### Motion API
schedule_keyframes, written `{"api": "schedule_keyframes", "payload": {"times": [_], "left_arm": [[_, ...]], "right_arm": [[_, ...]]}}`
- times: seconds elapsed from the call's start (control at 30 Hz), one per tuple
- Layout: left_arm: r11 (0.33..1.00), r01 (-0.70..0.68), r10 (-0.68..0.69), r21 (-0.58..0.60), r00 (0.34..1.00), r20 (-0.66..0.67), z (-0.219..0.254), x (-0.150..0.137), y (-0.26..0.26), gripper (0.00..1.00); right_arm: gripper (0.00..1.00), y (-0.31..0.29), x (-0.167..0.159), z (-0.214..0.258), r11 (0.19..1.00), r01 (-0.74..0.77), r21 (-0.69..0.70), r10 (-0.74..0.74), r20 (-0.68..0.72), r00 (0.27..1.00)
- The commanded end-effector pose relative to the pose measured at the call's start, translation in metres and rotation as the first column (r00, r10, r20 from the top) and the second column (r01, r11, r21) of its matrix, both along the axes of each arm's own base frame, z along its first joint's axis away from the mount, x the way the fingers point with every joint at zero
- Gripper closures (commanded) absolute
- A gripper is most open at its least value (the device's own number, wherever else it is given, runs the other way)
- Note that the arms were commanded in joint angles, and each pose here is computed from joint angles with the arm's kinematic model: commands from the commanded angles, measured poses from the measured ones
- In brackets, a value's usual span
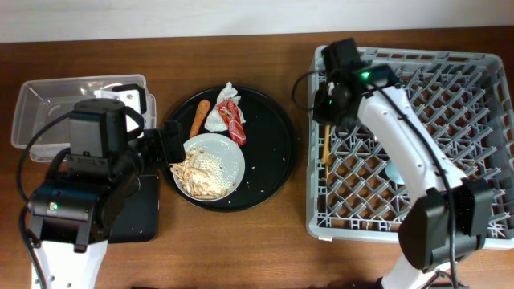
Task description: Sort waste into correct bins and load items into the dishwasher rack
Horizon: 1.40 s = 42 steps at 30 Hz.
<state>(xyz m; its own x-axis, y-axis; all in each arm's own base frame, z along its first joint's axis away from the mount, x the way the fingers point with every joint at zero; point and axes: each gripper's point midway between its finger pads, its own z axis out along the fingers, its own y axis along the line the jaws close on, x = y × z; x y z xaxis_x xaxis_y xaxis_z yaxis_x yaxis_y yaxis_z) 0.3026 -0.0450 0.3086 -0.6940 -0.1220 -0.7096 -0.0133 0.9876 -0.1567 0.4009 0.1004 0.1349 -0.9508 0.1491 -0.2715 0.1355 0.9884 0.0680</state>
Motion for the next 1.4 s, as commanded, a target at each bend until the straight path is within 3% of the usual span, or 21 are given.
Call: {"api": "schedule_keyframes", "payload": {"times": [0.0,0.1,0.17,0.23,0.27,0.3,0.4,0.47,0.57,0.7,0.77,0.87,1.03,1.13,1.27,1.37], "left_arm": [[1.0,-0.018,0.018,-0.002,1.0,0.014,0.005,0.0,0.003,0.01],[1.0,-0.018,0.018,-0.002,1.0,0.014,0.005,0.0,0.003,0.01],[1.0,-0.018,0.018,-0.002,1.0,0.014,0.005,0.0,0.003,0.01],[1.0,-0.018,0.018,-0.002,1.0,0.013,0.005,0.0,0.003,0.01],[1.0,-0.018,0.018,-0.002,1.0,0.013,0.005,0.0,0.003,0.01],[1.0,-0.018,0.018,-0.002,1.0,0.014,0.005,0.0,0.003,0.01],[1.0,-0.018,0.018,-0.002,1.0,0.013,0.005,0.0,0.003,0.01],[1.0,-0.018,0.018,-0.002,1.0,0.013,0.005,0.0,0.003,0.01],[1.0,-0.018,0.018,-0.002,1.0,0.013,0.005,0.0,0.003,0.01],[1.0,-0.018,0.018,-0.002,1.0,0.013,0.005,0.0,0.003,0.01],[1.0,-0.018,0.018,-0.002,1.0,0.013,0.005,0.0,0.003,0.01],[1.0,-0.018,0.018,-0.002,1.0,0.013,0.005,0.0,0.003,0.01],[1.0,-0.018,0.018,-0.002,1.0,0.013,0.005,0.0,0.003,0.01],[1.0,-0.018,0.018,-0.002,1.0,0.013,0.005,0.0,0.003,0.01],[1.0,-0.018,0.018,-0.002,1.0,0.013,0.005,0.0,0.003,0.01],[1.0,-0.018,0.018,-0.002,1.0,0.013,0.005,0.0,0.003,0.01]], "right_arm": [[0.57,-0.004,-0.008,-0.022,0.999,-0.004,-0.042,0.003,-0.042,0.999],[0.53,0.003,-0.01,0.015,0.999,-0.034,-0.024,0.035,0.039,0.999],[0.52,0.034,-0.027,0.061,0.985,-0.173,0.025,0.168,0.147,0.975],[0.5,0.073,-0.057,0.111,0.937,-0.344,0.065,0.313,0.284,0.906],[0.37,0.091,-0.077,0.139,0.907,-0.414,0.069,0.365,0.361,0.858],[0.02,0.099,-0.088,0.153,0.891,-0.448,0.073,0.385,0.401,0.831],[0.02,0.096,-0.128,0.166,0.859,-0.511,0.014,0.466,0.392,0.793],[0.02,0.07,-0.132,0.169,0.889,-0.456,-0.03,0.433,0.376,0.819],[0.02,0.017,-0.139,0.201,0.945,-0.323,-0.051,0.308,0.471,0.827],[0.02,-0.024,-0.153,0.245,0.955,-0.267,-0.128,0.282,0.667,0.69],[0.02,-0.043,-0.156,0.233,0.974,-0.207,-0.095,0.21,0.724,0.657],[0.02,-0.069,-0.15,0.173,0.992,-0.105,-0.064,0.112,0.816,0.567],[0.02,-0.099,-0.174,0.095,0.999,0.022,-0.047,0.033,0.907,0.419],[0.02,-0.114,-0.174,0.049,0.995,0.09,-0.047,0.004,0.907,0.421],[0.02,-0.116,-0.156,0.022,0.994,0.099,-0.042,0.005,0.935,0.355],[0.02,-0.116,-0.155,0.022,0.994,0.099,-0.042,0.005,0.936,0.351]]}}
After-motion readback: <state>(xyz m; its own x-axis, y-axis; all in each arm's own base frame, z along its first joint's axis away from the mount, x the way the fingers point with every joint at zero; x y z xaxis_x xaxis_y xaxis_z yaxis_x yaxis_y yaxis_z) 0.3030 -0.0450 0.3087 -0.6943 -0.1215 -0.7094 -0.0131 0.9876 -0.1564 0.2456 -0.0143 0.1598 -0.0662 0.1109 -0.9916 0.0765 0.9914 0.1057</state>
